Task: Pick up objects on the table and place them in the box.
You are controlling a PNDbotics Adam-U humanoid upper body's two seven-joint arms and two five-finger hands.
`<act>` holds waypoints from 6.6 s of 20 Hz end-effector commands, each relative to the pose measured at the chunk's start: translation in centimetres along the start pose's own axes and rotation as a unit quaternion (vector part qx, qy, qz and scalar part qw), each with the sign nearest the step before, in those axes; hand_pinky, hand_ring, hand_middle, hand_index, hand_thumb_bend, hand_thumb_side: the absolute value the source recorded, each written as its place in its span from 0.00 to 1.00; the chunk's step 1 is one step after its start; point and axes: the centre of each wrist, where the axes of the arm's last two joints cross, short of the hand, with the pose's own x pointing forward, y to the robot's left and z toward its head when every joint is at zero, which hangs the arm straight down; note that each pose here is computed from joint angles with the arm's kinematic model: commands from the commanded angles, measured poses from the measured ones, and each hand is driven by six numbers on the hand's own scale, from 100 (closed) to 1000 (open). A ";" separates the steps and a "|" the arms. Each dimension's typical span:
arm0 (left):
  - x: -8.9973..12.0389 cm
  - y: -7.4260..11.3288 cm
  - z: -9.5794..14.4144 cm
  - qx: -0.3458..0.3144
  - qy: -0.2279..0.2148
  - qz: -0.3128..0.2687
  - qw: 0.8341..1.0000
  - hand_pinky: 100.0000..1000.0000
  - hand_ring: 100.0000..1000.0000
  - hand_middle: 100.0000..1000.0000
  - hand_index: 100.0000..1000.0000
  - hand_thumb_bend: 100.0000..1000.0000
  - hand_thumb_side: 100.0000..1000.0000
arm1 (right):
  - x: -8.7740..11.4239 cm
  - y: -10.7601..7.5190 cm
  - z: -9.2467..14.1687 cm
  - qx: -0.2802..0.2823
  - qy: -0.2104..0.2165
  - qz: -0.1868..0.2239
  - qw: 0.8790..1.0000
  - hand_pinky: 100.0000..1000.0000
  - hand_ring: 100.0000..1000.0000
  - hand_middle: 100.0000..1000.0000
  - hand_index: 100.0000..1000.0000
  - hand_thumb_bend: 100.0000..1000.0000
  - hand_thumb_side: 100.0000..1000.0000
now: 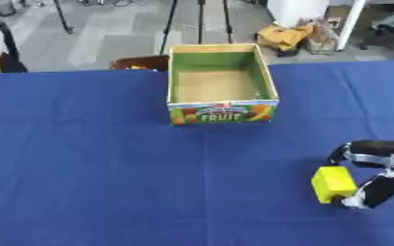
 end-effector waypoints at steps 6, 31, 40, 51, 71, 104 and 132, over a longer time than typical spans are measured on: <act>0.5 -0.1 -0.7 -0.003 -0.014 0.004 1.000 0.55 0.67 0.83 0.98 0.00 1.00 | -0.5 -1.3 1.0 -0.046 0.018 0.015 0.999 0.85 0.77 0.46 0.62 0.16 0.31; 0.5 -0.2 -0.6 -0.008 -0.008 0.008 1.000 0.55 0.68 0.83 0.98 0.00 1.00 | 3.5 -10.3 2.1 -0.217 0.022 0.098 0.971 0.79 0.72 0.34 0.47 0.00 0.43; 0.4 -0.4 -0.4 -0.010 -0.005 0.012 1.000 0.55 0.68 0.83 0.98 0.00 1.00 | 6.3 -15.8 0.7 -0.274 0.029 0.123 0.953 0.79 0.72 0.32 0.46 0.00 0.48; 0.4 -0.7 -0.4 -0.014 -0.002 0.019 1.000 0.55 0.68 0.84 0.98 0.00 1.00 | 9.9 -21.0 -4.3 -0.318 0.064 0.097 0.941 0.80 0.71 0.30 0.45 0.00 0.51; 0.4 -1.4 -0.6 -0.020 -0.007 0.037 0.999 0.55 0.68 0.84 0.98 0.00 1.00 | 12.8 -20.6 -12.0 -0.353 0.236 -0.062 0.903 0.81 0.69 0.28 0.44 0.00 0.49; 0.5 -2.1 -1.4 -0.026 -0.030 0.048 0.998 0.55 0.68 0.84 0.98 0.00 1.00 | 12.0 -18.3 -13.9 -0.383 0.409 -0.178 0.809 0.82 0.74 0.40 0.55 0.00 0.54; 0.5 -1.9 -1.2 -0.021 -0.025 0.046 0.998 0.55 0.68 0.84 0.97 0.00 1.00 | 9.1 -22.2 -8.5 -0.447 0.339 -0.151 0.814 0.93 0.92 0.79 0.85 0.37 0.87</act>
